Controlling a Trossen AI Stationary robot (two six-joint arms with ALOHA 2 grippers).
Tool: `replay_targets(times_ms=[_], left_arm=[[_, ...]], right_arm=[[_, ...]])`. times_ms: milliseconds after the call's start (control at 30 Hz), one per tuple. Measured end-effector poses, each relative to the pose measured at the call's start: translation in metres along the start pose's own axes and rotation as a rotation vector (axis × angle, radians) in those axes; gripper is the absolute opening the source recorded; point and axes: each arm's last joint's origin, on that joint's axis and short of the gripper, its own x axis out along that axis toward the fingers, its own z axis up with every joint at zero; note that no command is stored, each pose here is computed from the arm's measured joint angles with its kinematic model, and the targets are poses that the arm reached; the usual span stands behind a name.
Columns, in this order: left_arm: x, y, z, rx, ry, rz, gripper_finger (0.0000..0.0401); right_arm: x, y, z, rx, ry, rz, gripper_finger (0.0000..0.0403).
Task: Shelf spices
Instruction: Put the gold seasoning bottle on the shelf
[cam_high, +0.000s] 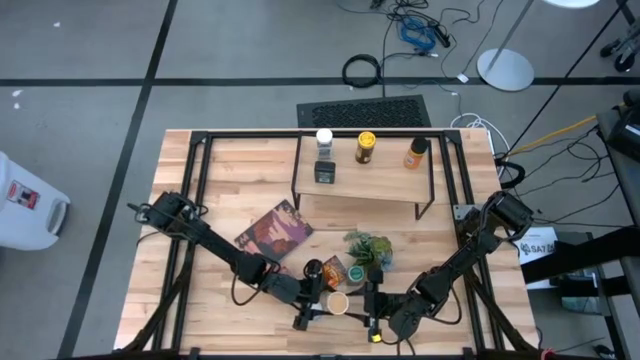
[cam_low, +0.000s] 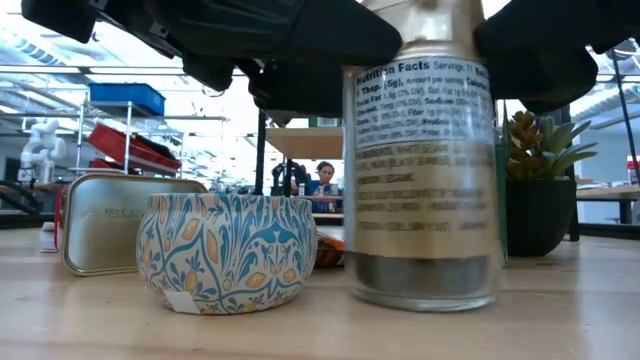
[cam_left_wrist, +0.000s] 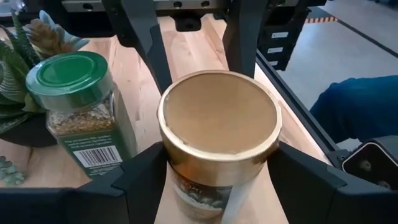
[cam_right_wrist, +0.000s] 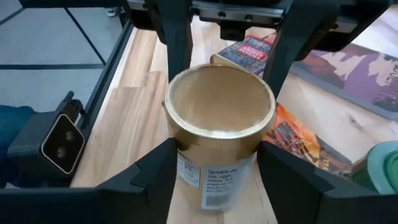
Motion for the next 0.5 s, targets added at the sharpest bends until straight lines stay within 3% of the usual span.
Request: replay_targets(times_ms=[333, 500], left_arm=[[0.000, 0.001, 0.007, 0.007, -0.049, 0.012, 0.0257], [0.000, 0.001, 0.006, 0.008, -0.035, 0.012, 0.0239]], right_arm=[[0.006, -0.006, 0.003, 0.034, 0.004, -0.012, 0.0296], [0.010, -0.010, 0.005, 0.049, 0.004, -0.009, 0.0318]])
